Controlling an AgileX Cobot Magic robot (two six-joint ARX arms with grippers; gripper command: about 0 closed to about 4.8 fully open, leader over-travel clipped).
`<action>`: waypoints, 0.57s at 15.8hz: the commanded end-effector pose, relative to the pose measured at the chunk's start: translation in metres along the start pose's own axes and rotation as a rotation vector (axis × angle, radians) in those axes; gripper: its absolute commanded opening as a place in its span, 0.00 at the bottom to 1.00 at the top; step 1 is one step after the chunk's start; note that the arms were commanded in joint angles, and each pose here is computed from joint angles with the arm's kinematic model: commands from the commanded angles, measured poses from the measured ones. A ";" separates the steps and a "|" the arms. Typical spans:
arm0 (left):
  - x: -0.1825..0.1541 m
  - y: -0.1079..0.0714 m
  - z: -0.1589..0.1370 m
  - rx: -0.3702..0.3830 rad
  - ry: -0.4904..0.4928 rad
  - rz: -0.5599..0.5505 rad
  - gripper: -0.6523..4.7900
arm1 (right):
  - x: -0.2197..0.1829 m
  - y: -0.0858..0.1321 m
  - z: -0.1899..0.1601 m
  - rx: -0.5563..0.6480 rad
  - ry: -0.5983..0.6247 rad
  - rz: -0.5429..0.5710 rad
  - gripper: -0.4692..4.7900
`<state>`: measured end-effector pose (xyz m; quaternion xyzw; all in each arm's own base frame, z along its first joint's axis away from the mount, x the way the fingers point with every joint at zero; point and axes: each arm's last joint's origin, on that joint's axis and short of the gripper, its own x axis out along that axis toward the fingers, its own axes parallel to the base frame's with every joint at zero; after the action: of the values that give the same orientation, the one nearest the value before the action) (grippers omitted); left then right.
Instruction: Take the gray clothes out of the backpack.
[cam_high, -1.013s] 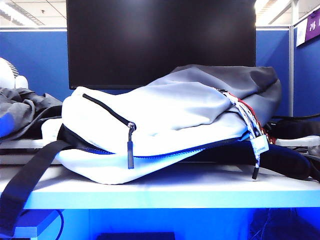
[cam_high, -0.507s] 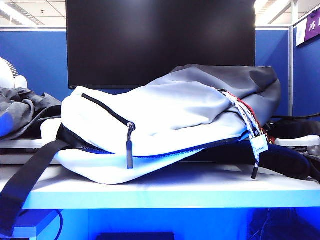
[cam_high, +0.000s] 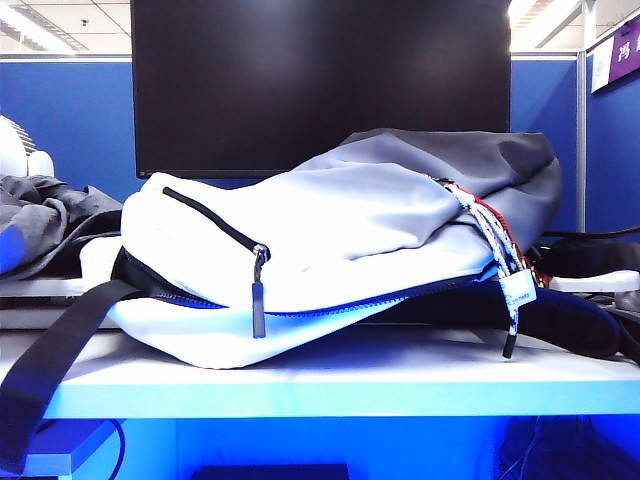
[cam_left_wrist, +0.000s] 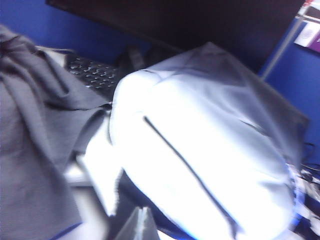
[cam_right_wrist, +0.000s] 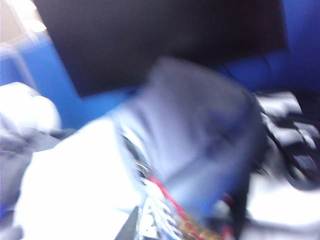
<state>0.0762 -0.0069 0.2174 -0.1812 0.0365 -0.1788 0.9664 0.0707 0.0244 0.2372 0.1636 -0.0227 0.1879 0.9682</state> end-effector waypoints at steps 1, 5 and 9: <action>0.001 0.004 -0.001 0.003 -0.047 0.068 0.11 | 0.011 -0.013 -0.027 -0.003 -0.085 -0.073 0.08; 0.002 0.005 -0.002 -0.001 -0.053 0.109 0.11 | 0.015 -0.025 -0.055 -0.005 -0.019 -0.188 0.08; 0.001 0.005 -0.002 -0.001 -0.053 0.109 0.11 | 0.014 -0.026 -0.060 -0.007 0.032 -0.205 0.08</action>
<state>0.0795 -0.0035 0.2125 -0.1859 0.0275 -0.1205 0.9748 0.0932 0.0261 0.1722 0.1597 0.0104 0.0905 0.9829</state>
